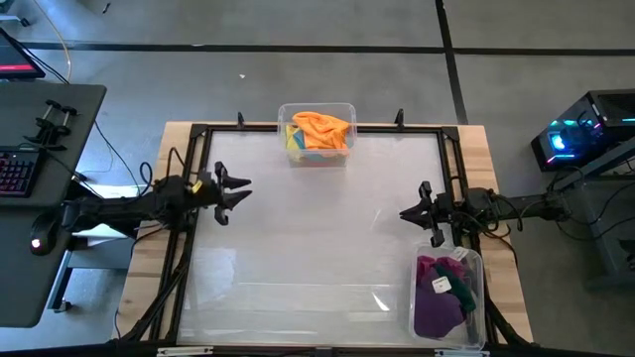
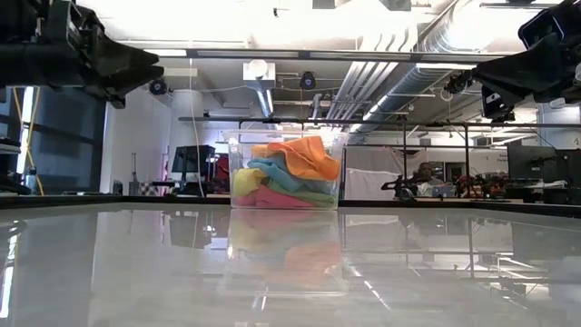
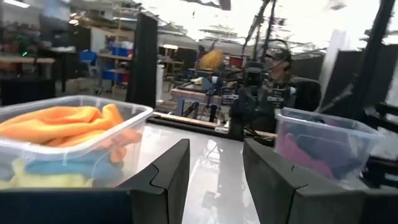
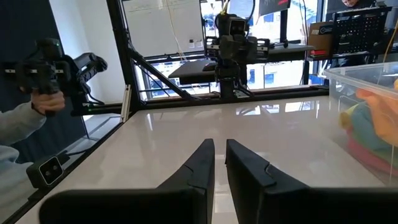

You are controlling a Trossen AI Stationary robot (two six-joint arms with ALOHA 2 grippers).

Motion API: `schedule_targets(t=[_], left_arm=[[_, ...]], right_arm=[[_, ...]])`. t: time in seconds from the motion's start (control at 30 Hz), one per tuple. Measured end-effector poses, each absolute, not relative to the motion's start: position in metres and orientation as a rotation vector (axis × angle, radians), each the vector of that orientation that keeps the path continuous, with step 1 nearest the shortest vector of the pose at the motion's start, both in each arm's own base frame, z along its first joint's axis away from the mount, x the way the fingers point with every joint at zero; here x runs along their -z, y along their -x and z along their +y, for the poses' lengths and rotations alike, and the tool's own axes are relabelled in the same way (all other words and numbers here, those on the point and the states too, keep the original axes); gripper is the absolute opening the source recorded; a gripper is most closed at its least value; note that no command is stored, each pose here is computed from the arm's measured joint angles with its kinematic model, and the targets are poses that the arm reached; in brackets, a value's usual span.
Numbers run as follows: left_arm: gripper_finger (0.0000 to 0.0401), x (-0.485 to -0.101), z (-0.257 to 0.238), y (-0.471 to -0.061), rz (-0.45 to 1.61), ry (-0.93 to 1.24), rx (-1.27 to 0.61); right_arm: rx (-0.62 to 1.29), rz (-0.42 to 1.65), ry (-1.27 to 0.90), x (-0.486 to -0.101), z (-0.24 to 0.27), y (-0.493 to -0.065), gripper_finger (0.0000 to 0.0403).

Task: Sort towels by color in basket
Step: Return to Home Position

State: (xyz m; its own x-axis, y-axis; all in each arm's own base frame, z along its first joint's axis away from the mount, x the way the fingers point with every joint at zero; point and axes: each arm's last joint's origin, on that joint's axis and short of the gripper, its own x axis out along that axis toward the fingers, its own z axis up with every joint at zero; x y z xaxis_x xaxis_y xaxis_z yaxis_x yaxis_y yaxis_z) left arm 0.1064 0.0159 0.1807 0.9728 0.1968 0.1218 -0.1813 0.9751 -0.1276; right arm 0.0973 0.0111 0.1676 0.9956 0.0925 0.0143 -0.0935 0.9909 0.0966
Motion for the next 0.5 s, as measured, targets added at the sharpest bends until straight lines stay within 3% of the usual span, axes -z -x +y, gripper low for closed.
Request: schedule_targets(t=[0.5], left_arm=[[0.0138,-0.172,0.004,-0.096,-0.056,0.061,-0.196]], right_arm=[[-0.094,-0.01,-0.097,-0.168,0.011,-0.097,0.0036]])
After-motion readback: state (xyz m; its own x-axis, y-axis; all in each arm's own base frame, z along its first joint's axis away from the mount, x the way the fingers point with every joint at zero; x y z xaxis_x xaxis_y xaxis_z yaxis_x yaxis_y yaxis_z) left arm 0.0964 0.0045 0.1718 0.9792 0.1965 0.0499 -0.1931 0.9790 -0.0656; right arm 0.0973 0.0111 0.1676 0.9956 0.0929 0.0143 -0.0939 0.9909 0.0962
